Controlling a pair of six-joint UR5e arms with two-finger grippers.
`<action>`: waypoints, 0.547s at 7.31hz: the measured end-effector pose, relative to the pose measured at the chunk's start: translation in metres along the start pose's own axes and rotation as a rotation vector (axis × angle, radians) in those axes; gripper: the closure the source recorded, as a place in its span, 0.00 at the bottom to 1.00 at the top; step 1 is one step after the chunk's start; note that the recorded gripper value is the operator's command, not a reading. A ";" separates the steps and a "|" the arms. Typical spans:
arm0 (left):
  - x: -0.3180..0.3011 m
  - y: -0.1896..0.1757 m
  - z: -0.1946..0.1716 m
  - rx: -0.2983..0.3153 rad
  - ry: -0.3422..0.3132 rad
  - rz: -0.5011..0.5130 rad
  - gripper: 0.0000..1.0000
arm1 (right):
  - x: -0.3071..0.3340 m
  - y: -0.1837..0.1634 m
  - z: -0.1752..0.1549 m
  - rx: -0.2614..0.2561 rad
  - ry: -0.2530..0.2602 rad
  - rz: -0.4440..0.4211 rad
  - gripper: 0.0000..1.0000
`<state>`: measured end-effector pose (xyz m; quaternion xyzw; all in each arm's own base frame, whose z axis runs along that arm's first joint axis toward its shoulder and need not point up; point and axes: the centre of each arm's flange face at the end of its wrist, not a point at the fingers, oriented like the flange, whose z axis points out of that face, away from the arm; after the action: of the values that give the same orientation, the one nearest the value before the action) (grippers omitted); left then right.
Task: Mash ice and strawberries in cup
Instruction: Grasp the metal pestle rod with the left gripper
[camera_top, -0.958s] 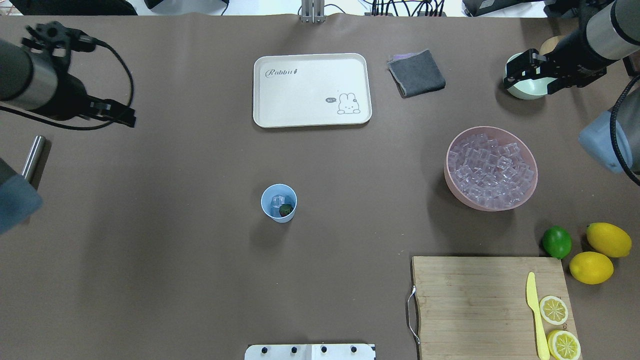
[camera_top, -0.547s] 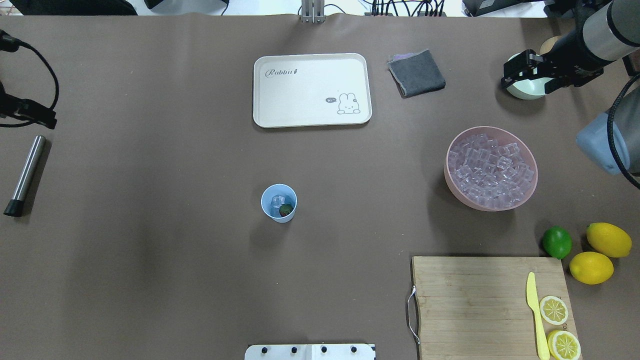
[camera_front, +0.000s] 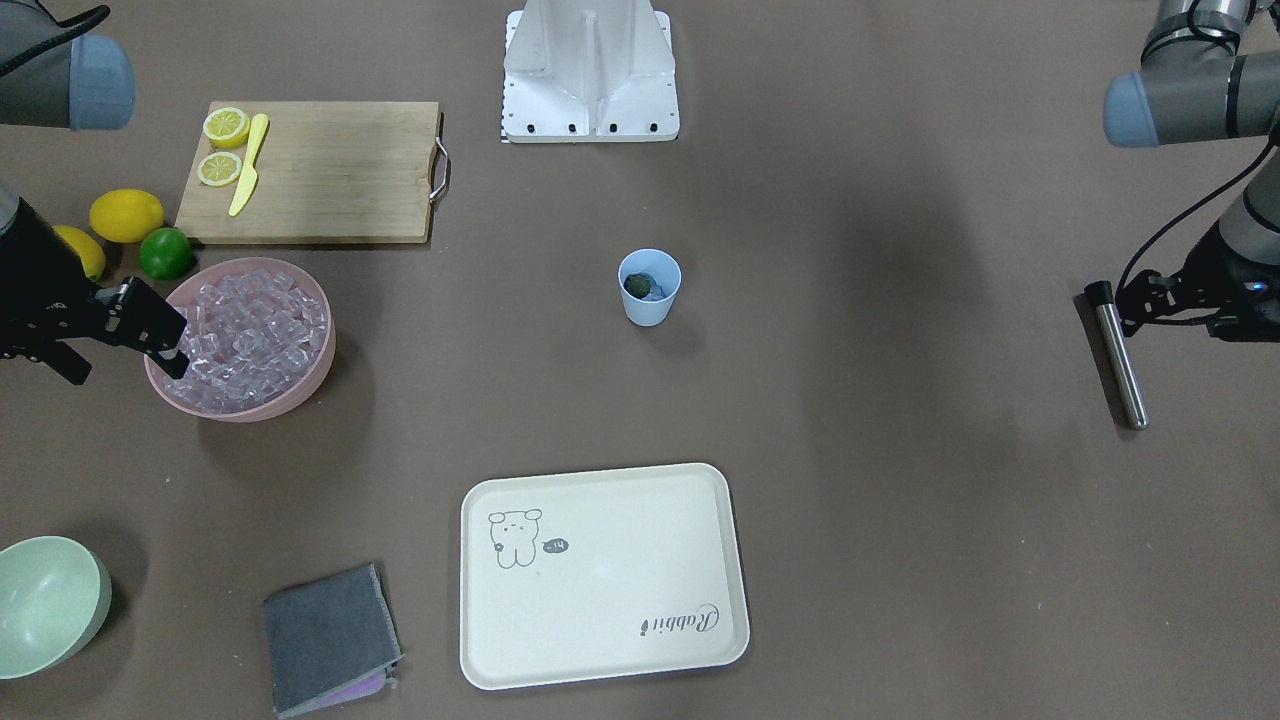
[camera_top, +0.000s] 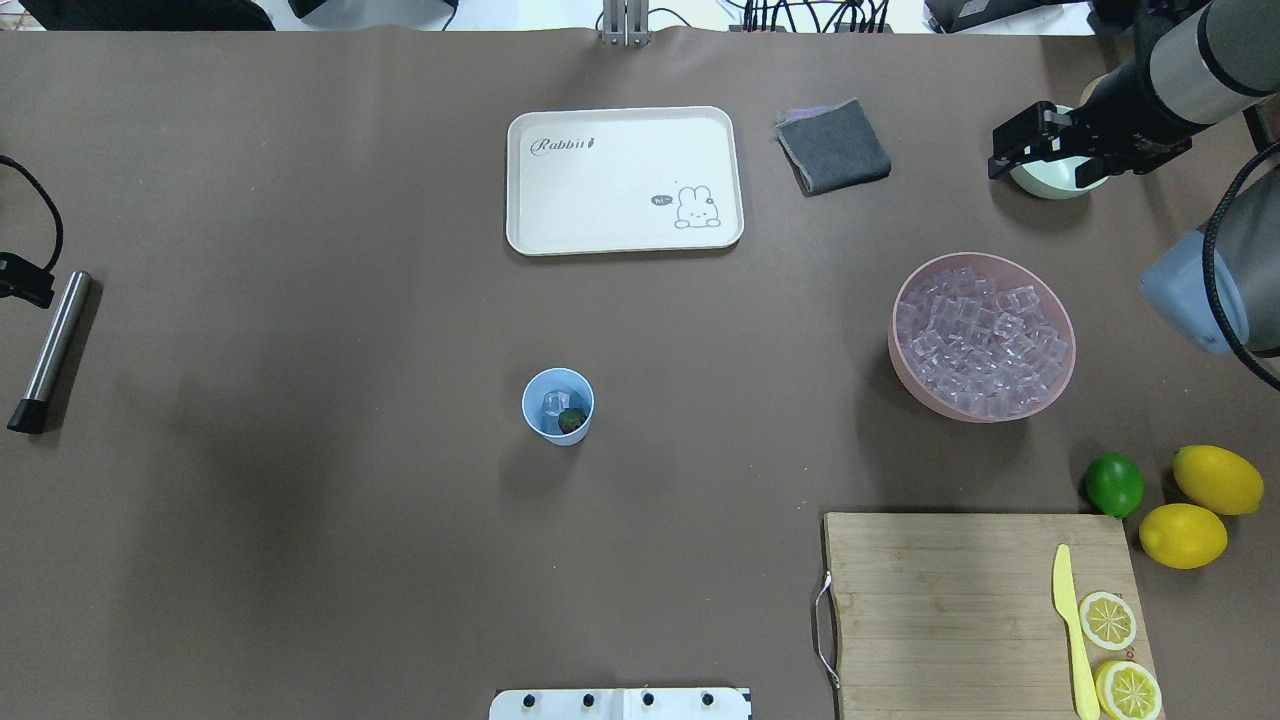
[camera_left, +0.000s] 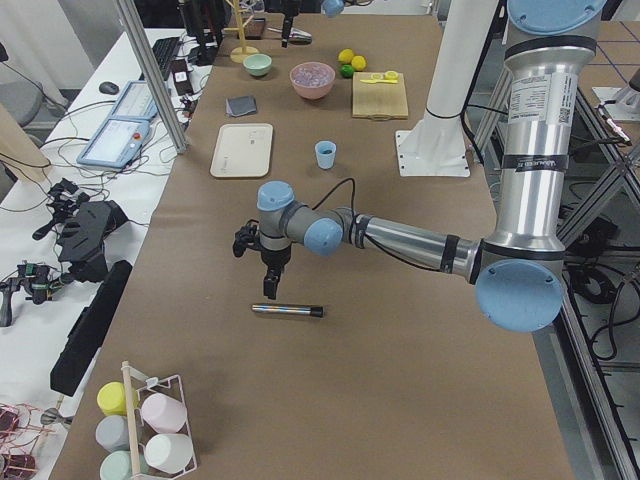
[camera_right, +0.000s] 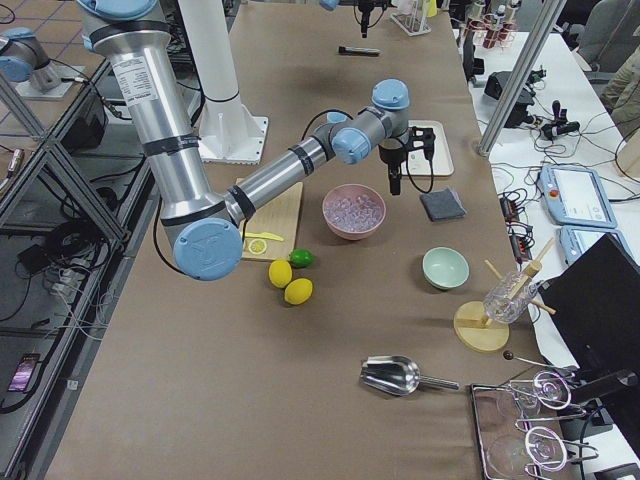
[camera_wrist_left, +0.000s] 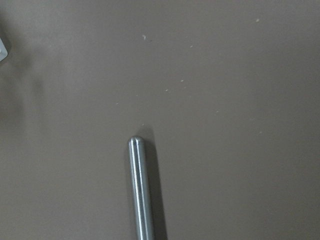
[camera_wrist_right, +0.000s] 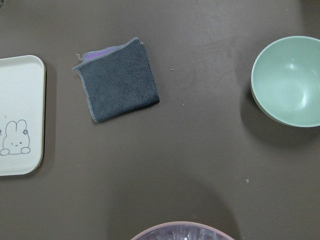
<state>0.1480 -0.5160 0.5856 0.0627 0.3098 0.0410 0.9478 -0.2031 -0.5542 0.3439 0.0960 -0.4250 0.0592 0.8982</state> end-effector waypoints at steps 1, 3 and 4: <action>-0.012 -0.003 0.023 -0.002 0.018 -0.005 0.03 | -0.002 0.001 -0.001 0.003 -0.001 -0.004 0.00; -0.026 -0.012 0.056 -0.003 0.049 -0.014 0.03 | -0.006 0.002 -0.005 0.010 -0.007 -0.012 0.00; -0.025 -0.017 0.062 -0.003 0.060 -0.017 0.03 | -0.008 0.002 -0.006 0.013 -0.010 -0.015 0.00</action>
<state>0.1647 -0.5411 0.6474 0.0573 0.3386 0.0353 0.9385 -0.2035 -0.5510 0.3342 0.1050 -0.4282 0.0548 0.8959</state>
